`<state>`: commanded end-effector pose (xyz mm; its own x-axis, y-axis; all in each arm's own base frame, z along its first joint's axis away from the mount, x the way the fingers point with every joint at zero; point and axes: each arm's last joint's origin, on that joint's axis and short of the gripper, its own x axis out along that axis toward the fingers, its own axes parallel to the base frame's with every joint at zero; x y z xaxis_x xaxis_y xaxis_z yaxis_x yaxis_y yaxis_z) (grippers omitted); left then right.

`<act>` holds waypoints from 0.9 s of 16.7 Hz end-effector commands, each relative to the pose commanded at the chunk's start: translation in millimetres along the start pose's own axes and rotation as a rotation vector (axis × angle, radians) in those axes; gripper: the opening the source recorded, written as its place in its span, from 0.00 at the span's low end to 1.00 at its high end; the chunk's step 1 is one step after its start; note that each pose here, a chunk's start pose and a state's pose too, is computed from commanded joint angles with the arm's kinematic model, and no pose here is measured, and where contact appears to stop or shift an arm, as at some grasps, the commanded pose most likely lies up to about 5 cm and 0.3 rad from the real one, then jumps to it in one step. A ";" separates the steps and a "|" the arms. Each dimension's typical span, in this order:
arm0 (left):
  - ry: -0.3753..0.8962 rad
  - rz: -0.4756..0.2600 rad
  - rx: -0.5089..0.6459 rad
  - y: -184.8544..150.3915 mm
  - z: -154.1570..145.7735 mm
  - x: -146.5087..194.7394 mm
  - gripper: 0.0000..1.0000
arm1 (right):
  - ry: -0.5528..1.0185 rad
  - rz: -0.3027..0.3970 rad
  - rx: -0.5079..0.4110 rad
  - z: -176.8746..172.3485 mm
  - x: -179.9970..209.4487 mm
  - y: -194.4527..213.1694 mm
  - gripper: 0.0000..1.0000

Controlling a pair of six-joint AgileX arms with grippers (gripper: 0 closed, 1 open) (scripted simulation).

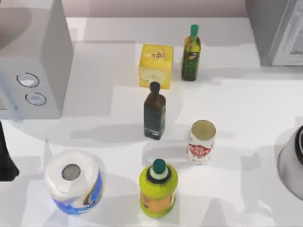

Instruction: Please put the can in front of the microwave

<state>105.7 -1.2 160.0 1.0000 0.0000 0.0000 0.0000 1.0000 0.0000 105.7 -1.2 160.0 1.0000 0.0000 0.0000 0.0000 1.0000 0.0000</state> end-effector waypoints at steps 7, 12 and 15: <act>0.103 -0.072 0.000 -7.5 24.3 3.1 1.00 | 0.000 0.000 0.000 0.0 0.0 0.0 1.00; 0.349 -0.228 0.024 -30.2 81.8 27.6 1.00 | 0.000 0.000 0.000 0.0 0.0 0.0 1.00; 0.537 -0.338 0.066 -58.4 118.4 59.8 1.00 | 0.000 0.000 0.000 0.0 0.0 0.0 1.00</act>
<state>165.5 -59.5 278.4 0.8055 -0.2986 -0.5118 0.3330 0.9426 -0.0258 105.7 -1.2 160.0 1.0000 0.0000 0.0000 0.0000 1.0000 0.0000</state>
